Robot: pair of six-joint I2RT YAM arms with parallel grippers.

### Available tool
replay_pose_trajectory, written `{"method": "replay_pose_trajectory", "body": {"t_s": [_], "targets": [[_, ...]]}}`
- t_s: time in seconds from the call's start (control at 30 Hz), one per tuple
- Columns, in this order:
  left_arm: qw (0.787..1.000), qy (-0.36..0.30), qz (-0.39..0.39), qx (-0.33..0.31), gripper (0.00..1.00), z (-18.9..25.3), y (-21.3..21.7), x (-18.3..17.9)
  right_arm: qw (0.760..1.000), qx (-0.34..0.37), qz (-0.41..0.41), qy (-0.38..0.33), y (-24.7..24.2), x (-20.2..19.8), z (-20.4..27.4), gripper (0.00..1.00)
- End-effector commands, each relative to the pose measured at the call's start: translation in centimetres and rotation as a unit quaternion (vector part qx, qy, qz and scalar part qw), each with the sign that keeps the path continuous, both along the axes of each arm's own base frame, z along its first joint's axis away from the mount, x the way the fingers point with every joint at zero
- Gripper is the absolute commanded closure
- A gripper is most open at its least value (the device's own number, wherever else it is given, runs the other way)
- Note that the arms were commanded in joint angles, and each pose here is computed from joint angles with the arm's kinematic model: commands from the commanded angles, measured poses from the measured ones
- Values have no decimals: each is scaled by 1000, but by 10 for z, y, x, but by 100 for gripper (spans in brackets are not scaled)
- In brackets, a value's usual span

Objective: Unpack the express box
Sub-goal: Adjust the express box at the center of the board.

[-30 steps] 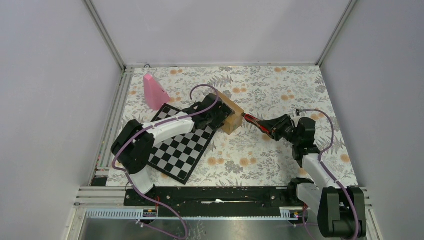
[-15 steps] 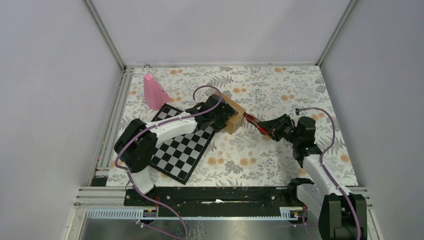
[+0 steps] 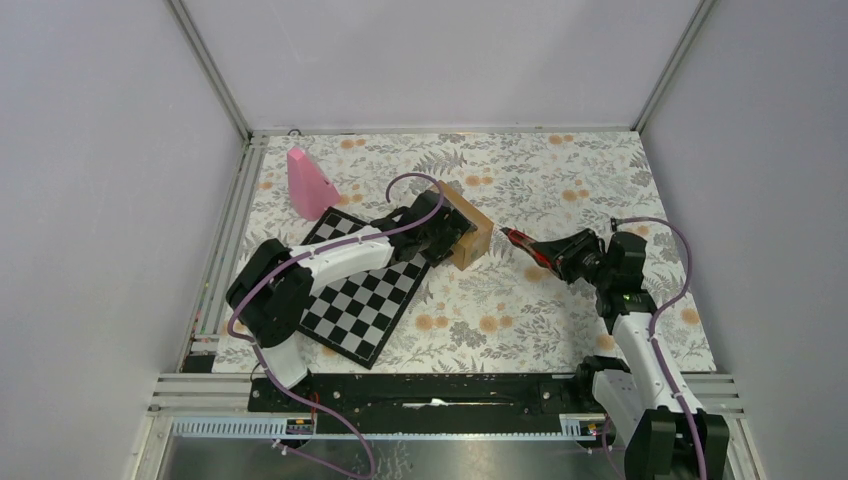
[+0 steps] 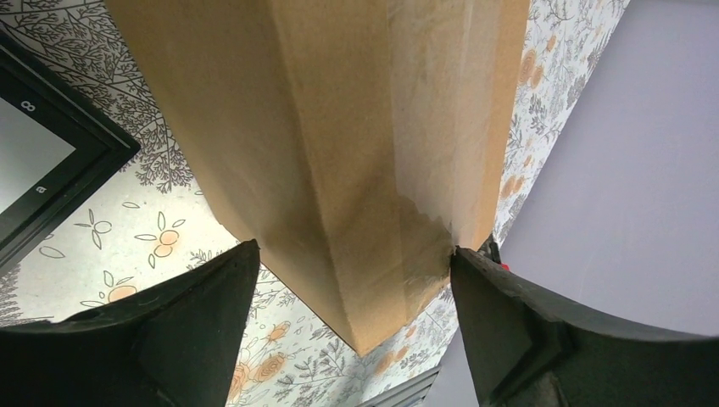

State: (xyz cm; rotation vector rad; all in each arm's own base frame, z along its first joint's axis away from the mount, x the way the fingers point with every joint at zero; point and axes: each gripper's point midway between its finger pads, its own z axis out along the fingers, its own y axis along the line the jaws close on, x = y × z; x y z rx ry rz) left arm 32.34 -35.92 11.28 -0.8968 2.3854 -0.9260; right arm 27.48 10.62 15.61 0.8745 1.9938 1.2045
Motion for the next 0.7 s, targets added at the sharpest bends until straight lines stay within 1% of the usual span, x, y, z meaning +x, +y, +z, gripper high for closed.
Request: {"method": "replay_pose_trajectory", "body": {"t_s": [0.0,0.1,0.2,0.27,0.33,0.43,0.5,0.57,0.67], "targets": [[1000,-6,-14,15,12,11,5,-4,999,-40,-16,0,-11,-2,4,100],[998,-27,-45,38,1,28,7,-3,999,-53,-8,5,-12,-8,-1,100],[993,-49,-69,77,1,47,22,-3,998,-61,7,6,-10,-13,-5,100],[989,-59,-75,111,1,57,41,-1,997,-76,10,7,-11,-15,-6,100],[984,-75,-79,142,1,72,62,6,996,-86,10,3,-13,-15,-5,100],[970,-113,-85,198,2,92,93,28,996,-90,17,4,-12,-15,-5,100],[954,-152,-116,233,4,110,97,51,996,-89,19,2,-12,-14,-4,100],[933,-175,-154,276,7,113,97,72,995,-92,21,-2,-12,-14,-1,100],[893,-194,-224,340,18,99,97,99,995,-96,23,-8,-12,-12,6,100]]}}
